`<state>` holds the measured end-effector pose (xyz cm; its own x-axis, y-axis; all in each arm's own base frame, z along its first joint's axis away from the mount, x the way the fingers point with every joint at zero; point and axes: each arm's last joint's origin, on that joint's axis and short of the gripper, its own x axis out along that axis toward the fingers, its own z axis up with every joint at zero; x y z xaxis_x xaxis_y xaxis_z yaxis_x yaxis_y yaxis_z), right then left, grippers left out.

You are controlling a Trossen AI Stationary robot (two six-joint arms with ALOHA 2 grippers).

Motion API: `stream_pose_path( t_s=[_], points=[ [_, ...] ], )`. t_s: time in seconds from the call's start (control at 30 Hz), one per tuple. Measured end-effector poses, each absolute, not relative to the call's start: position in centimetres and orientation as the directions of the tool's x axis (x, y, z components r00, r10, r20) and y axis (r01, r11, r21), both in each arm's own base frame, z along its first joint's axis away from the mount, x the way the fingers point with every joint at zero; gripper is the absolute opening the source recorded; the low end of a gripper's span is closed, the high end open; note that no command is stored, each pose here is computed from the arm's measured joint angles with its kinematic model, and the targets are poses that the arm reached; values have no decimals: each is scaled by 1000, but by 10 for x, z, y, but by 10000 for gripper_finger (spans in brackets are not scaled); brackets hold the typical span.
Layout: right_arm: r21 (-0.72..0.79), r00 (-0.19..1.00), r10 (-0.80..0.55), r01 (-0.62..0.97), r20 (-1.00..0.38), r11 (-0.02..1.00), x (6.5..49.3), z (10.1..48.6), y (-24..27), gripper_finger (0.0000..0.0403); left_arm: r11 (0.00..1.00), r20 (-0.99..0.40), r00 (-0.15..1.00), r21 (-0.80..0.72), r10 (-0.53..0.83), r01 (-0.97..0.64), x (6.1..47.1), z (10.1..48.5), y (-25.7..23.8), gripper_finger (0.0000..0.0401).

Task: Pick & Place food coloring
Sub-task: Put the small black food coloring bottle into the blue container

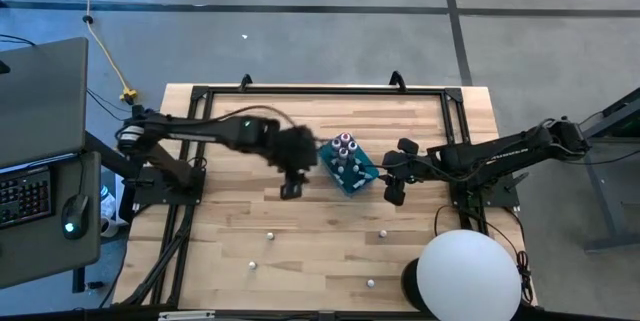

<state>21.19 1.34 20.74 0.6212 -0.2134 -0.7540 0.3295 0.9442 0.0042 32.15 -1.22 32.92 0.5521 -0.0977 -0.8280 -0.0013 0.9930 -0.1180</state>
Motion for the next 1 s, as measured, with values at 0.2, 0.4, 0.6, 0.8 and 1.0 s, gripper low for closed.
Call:
stream_pose_path(
  t_s=[0.2,0.4,0.6,0.8,1.0],
  points=[
    [30,620,-214,358,-755,933,212,207,13,149,997,-869,495,-55,-18,-61,277,303,-59,161],
    [34,621,-217,367,-753,930,212,207,13,149,998,-838,545,-40,-12,-40,237,259,-102,161],
    [49,641,-215,367,-737,929,214,209,13,149,992,-795,604,-113,-57,-56,220,221,-124,161],
    [19,656,-213,327,-724,945,215,210,14,149,986,-725,680,-163,-110,-15,208,188,-135,161],
    [16,656,-213,325,-724,946,215,210,14,149,974,-673,724,-227,-149,-11,201,170,-136,161]
  ],
)
